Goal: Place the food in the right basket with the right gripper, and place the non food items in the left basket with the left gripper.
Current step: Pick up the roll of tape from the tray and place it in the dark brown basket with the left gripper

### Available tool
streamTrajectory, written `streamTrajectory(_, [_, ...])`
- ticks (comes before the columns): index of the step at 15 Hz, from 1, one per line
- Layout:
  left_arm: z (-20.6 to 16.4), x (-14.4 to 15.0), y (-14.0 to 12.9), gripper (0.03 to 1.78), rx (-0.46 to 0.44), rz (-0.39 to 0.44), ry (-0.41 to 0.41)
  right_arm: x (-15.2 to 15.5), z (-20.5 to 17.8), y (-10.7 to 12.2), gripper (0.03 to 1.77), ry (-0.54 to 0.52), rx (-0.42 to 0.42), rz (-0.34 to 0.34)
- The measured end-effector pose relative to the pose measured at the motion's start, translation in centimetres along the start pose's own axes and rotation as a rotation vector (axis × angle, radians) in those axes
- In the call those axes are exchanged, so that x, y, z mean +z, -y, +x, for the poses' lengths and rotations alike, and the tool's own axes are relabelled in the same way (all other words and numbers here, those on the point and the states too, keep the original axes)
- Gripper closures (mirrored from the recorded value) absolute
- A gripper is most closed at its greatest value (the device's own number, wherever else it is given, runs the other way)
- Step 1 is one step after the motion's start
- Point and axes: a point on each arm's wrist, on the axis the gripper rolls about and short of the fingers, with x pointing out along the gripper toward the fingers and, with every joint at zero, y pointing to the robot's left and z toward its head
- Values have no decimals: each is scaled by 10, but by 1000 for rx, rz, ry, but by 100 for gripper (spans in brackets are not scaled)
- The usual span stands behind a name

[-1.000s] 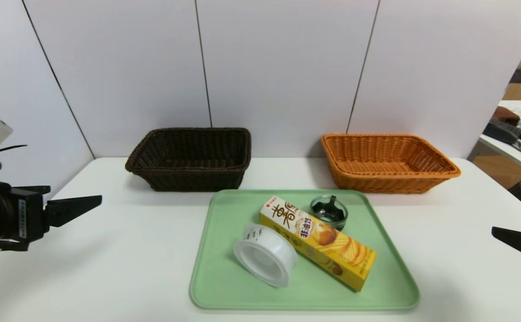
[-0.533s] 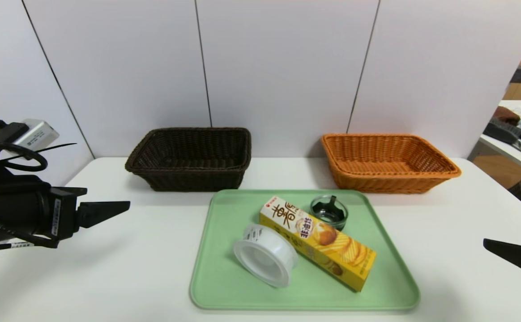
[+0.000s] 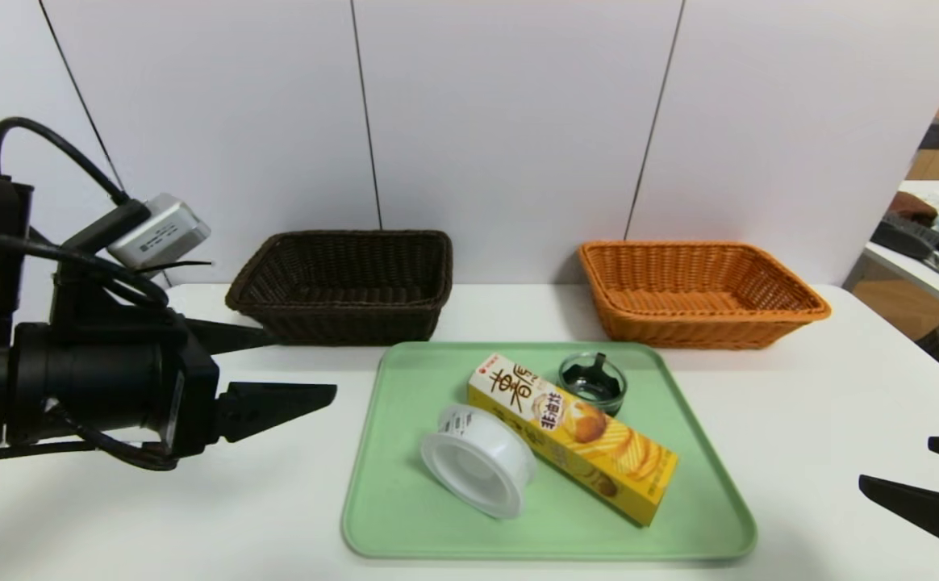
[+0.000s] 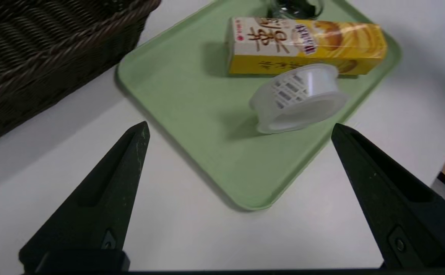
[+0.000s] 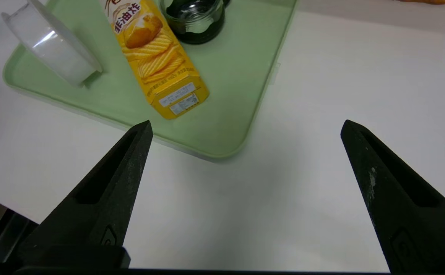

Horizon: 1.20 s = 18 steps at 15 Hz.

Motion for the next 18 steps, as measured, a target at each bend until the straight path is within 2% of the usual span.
streamTrajectory(2, [14,9,3,12,-76,54,-2,2,4,-2,10,-11,31,-14])
streamTrajectory(6, [48,23,6,12,-208,214,-17,6,11,-3,10,-34,62,-19])
streamTrajectory(8, [63,29,12,12,-254,252,-27,5,14,-2,10,-48,69,-13])
streamTrajectory(11, [85,34,22,12,-330,312,-86,2,18,-1,10,-70,72,-4])
streamTrajectory(15, [102,37,25,12,-497,350,-148,0,21,0,10,-88,72,2])
streamTrajectory(18, [116,34,21,12,-538,421,-172,-3,22,0,10,-100,73,6])
